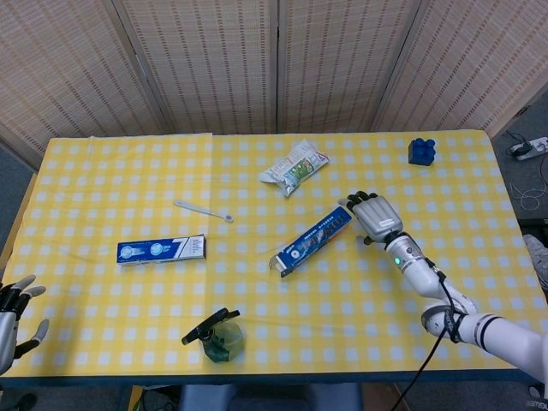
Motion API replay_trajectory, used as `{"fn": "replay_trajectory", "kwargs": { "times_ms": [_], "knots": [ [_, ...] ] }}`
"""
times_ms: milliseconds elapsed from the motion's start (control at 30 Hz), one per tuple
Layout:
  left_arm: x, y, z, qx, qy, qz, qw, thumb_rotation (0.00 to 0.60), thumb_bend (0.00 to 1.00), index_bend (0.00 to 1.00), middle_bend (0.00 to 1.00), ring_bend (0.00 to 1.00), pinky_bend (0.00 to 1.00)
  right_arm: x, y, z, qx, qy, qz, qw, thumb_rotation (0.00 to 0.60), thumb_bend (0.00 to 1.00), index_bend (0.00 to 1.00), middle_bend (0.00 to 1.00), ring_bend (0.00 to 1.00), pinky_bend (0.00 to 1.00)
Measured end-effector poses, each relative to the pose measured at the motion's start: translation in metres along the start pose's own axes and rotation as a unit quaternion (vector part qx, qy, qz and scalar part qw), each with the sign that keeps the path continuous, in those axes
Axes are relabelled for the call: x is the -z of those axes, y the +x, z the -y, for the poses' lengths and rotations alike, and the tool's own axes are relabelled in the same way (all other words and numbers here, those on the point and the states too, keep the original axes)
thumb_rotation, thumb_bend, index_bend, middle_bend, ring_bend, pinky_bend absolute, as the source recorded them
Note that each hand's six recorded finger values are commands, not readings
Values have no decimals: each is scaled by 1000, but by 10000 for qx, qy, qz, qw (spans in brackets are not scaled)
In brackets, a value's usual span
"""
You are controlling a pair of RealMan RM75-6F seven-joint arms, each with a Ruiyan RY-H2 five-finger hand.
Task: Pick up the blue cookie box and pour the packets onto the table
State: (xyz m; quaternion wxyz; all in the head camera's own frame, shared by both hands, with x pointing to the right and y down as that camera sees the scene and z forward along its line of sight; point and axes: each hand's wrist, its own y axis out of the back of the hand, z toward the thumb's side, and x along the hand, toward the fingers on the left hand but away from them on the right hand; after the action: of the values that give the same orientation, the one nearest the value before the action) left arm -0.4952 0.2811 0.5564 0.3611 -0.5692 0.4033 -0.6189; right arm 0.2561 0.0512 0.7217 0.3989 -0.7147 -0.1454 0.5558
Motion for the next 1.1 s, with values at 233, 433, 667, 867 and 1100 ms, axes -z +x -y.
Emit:
{"fn": "replay_trajectory", "kwargs": {
  "times_ms": [233, 433, 667, 867, 1100],
  "knots": [
    [2, 0, 4, 61, 9, -42, 10000, 600, 333, 352, 194, 180, 88, -11, -28, 6, -180, 91, 65, 9998, 600, 183, 158, 180, 121, 256],
    [4, -1, 4, 70, 18, -75, 9999, 600, 333, 352, 195, 181, 88, -21, -45, 15, -353, 157, 103, 9992, 600, 186, 158, 204, 121, 256],
    [6, -3, 7, 132, -7, -104, 9999, 600, 333, 353, 194, 180, 88, -25, -52, 24, -463, 169, 112, 9987, 600, 238, 317, 361, 157, 257],
    [3, -2, 10, 153, -31, -65, 9999, 600, 333, 353, 195, 180, 88, -21, -47, 26, -451, 162, 115, 9988, 600, 255, 491, 474, 247, 262],
    [0, 0, 13, 170, -61, -11, 9998, 600, 333, 353, 195, 181, 88, -21, -31, 13, -173, 46, -68, 9998, 600, 258, 564, 521, 289, 281]
  ]
}}
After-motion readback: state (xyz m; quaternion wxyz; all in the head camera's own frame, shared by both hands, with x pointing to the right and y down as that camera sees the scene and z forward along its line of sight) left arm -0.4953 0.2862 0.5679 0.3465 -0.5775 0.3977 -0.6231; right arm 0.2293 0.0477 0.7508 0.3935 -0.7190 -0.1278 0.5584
